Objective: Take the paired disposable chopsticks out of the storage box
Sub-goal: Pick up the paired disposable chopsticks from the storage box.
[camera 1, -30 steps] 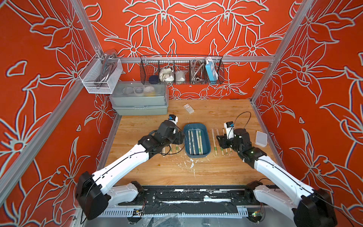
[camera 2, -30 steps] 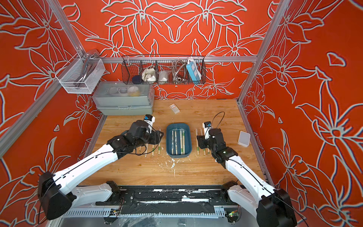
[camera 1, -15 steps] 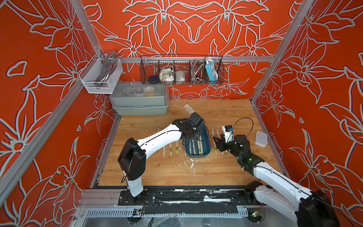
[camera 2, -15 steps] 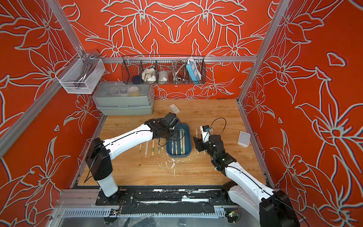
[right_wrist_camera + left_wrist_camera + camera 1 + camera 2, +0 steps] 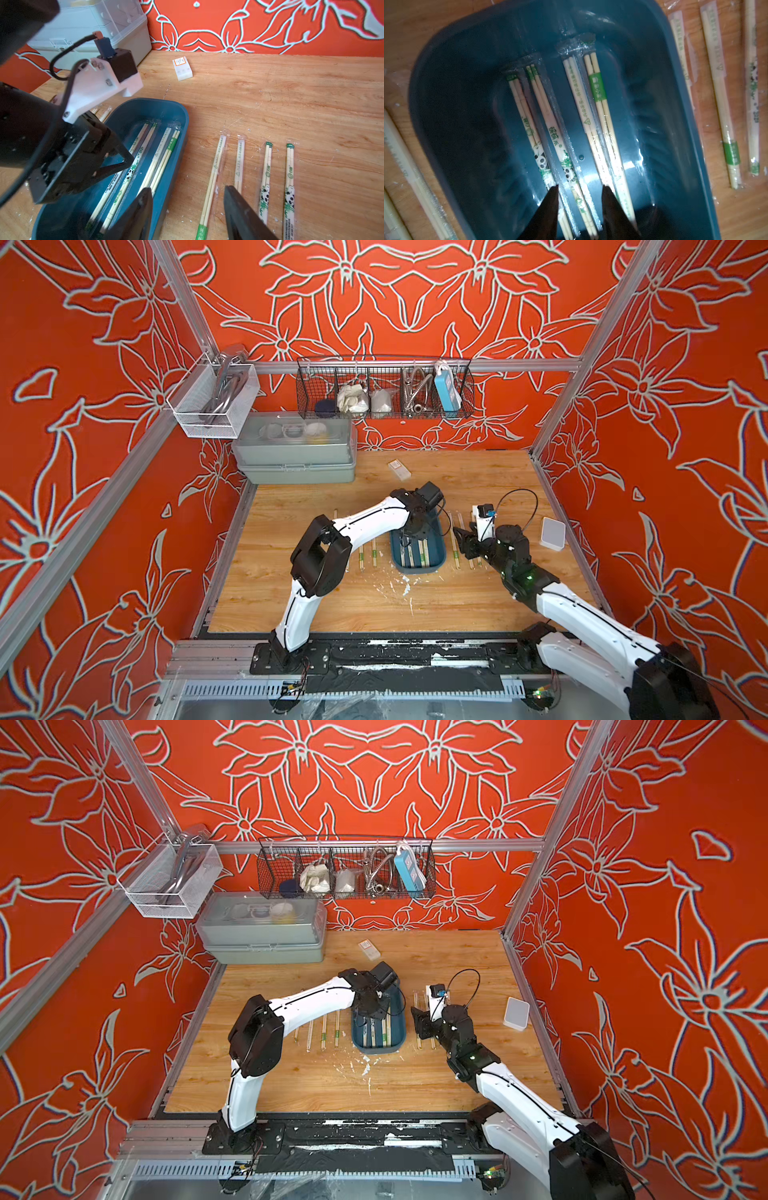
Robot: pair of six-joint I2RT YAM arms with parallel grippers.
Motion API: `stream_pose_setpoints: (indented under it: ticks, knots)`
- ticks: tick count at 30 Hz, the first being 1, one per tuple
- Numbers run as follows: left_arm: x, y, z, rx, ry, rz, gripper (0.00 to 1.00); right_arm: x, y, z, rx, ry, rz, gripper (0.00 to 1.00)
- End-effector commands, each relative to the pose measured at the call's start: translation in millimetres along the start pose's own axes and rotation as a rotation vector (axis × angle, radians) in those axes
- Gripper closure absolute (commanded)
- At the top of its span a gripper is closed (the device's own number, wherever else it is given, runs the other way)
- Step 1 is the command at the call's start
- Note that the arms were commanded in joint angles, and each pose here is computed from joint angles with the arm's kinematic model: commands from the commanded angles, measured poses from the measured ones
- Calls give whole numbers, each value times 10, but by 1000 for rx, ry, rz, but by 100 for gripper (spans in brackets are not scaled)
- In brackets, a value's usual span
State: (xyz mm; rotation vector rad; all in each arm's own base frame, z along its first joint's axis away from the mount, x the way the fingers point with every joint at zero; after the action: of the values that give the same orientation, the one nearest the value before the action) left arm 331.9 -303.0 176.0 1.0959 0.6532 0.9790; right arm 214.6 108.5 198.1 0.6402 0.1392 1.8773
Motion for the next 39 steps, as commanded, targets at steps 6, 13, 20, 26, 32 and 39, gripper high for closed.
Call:
stream_pose_setpoints:
  ticks: [6, 13, 20, 26, 32, 39]
  knots:
    - [166, -250, -14, 63, 21, 50, 63, 3, -26, 29, 2, 7, -30, 40]
    - [162, -391, -20, 84, 17, 37, 64, -7, -63, 15, 18, 7, -42, 40]
    - [148, -470, -21, 96, 11, 31, 64, -4, -82, 19, 30, 7, -47, 40]
    - [134, -505, -7, 108, 4, 34, 64, -5, -83, 16, 33, 7, -47, 40]
    - [121, -571, -9, 122, 2, 30, 64, -3, -89, 17, 37, 9, -49, 40]
    - [111, -694, -21, 147, -2, 38, 64, -4, -86, 22, 36, 9, -52, 40]
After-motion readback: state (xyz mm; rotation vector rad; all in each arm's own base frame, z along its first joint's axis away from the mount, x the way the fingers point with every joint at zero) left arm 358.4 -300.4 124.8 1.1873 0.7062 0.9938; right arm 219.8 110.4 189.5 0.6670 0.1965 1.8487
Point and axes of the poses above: each gripper's point midway between its finger pads, its own y axis back along the fingers, its own x axis along the line the jaws close on, z = x × y, the point moved 10 cm from there along y, back along the fingers, and after that the axes turned 15 degrees about -y, right-handed, at the moved point
